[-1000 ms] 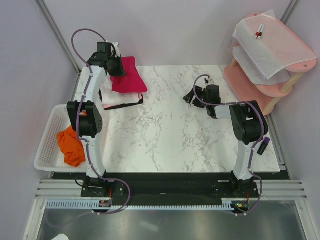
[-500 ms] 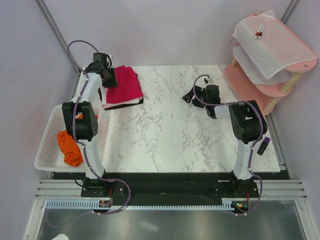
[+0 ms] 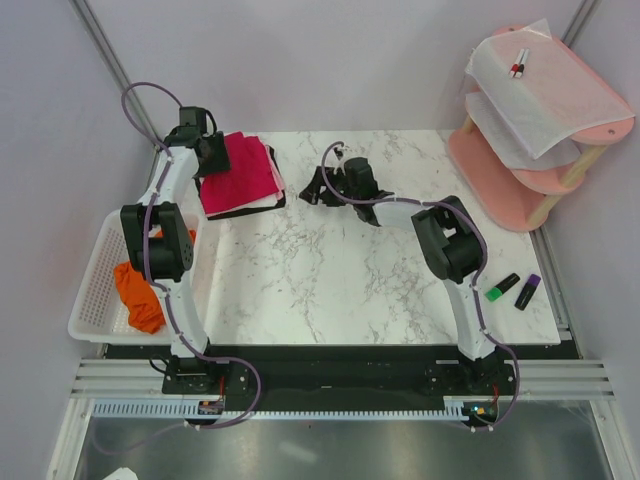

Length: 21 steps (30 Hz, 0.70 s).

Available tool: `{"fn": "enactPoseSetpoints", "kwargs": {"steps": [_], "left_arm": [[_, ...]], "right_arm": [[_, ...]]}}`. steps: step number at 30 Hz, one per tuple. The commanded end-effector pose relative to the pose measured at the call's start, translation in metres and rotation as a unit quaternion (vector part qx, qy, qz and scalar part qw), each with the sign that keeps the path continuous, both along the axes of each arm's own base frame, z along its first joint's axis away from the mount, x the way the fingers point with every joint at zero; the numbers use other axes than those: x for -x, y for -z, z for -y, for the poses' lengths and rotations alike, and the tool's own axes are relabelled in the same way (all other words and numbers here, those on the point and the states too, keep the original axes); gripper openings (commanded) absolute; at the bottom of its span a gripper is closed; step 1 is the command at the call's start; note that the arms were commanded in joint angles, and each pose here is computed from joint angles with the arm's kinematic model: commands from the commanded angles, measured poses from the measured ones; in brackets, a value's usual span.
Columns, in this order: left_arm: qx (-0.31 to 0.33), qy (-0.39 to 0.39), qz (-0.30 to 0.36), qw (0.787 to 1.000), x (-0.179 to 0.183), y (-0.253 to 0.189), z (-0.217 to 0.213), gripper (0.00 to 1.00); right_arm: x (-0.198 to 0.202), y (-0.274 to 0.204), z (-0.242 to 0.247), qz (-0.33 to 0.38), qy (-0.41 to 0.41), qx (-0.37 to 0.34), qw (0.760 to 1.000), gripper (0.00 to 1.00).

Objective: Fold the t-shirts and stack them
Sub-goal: Put the neatly folded tshirt into the corner of the board with the left arm

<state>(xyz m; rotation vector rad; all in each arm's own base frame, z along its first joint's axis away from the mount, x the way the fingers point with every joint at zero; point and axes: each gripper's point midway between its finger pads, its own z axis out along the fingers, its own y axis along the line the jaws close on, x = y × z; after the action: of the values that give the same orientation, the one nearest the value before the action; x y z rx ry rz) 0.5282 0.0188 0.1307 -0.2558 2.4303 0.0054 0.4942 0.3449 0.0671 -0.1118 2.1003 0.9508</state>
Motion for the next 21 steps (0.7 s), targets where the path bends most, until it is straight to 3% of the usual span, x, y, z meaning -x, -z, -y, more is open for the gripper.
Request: {"fn": "enactPoseSetpoints", "kwargs": {"steps": [1,2,10,15,21], "left_arm": [[-0.012,-0.07,0.049,0.996,-0.014,-0.027,-0.019,0.71],[-0.013,-0.076,0.053,0.996,-0.013,-0.031,-0.02,0.99],[0.001,-0.099,0.106,0.989,-0.01,-0.049,-0.021,1.0],[-0.016,-0.141,0.099,0.985,-0.005,-0.041,-0.037,1.0],[0.016,-0.176,0.109,0.978,0.004,-0.034,-0.054,1.0]], "right_arm": [[-0.006,-0.023,-0.043,0.024,-0.034,-0.013,0.999,0.82],[-0.008,-0.027,-0.047,0.03,-0.033,-0.015,0.999,0.82],[-0.027,-0.051,-0.08,0.056,-0.035,-0.059,0.996,0.83],[-0.031,-0.062,-0.094,0.051,-0.042,-0.105,0.992,0.82],[-0.018,-0.066,-0.109,0.048,-0.064,-0.128,0.988,0.79]]}}
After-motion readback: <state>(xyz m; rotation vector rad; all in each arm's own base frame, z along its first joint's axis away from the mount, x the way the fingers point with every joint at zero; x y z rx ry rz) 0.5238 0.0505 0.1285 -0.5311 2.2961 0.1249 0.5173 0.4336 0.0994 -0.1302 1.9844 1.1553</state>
